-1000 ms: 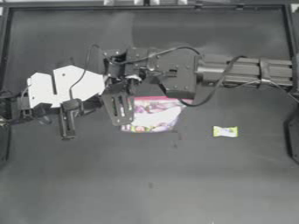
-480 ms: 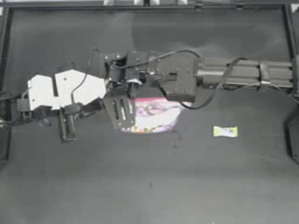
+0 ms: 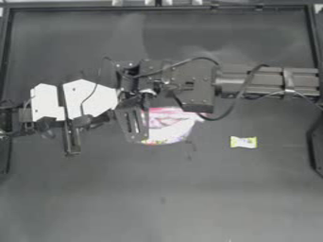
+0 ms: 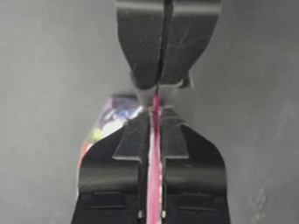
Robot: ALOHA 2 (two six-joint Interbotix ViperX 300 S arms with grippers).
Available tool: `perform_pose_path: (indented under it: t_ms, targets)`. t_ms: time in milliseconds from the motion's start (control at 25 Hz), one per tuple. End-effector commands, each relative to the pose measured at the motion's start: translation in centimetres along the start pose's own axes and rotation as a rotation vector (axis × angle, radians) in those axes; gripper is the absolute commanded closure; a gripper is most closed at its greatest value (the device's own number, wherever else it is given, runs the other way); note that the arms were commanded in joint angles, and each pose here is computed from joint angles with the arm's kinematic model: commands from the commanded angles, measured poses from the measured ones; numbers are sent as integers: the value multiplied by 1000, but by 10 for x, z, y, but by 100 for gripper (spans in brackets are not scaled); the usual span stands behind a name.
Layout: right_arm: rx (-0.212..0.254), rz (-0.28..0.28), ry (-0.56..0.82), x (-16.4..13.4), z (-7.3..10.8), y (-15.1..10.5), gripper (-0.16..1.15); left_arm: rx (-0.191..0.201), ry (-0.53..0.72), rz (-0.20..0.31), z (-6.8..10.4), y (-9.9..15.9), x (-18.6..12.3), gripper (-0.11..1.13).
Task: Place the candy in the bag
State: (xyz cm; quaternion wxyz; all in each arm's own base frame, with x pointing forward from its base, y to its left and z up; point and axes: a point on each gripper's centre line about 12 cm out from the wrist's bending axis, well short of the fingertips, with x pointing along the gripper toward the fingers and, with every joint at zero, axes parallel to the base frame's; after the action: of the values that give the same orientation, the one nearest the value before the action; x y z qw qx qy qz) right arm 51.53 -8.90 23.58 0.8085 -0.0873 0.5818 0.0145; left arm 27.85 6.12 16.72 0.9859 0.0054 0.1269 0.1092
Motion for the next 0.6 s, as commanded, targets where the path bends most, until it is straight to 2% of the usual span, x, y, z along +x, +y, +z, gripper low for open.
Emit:
perform_pose_path:
  t_ms: [40, 600]
  targets:
    - [10, -16, -32, -22, -3, -4, 69, 1, -70, 4, 18, 1, -5, 93]
    - [27, -19, -19, -26, -20, -1, 69, 1, -71, 2, 18, 1, -5, 93]
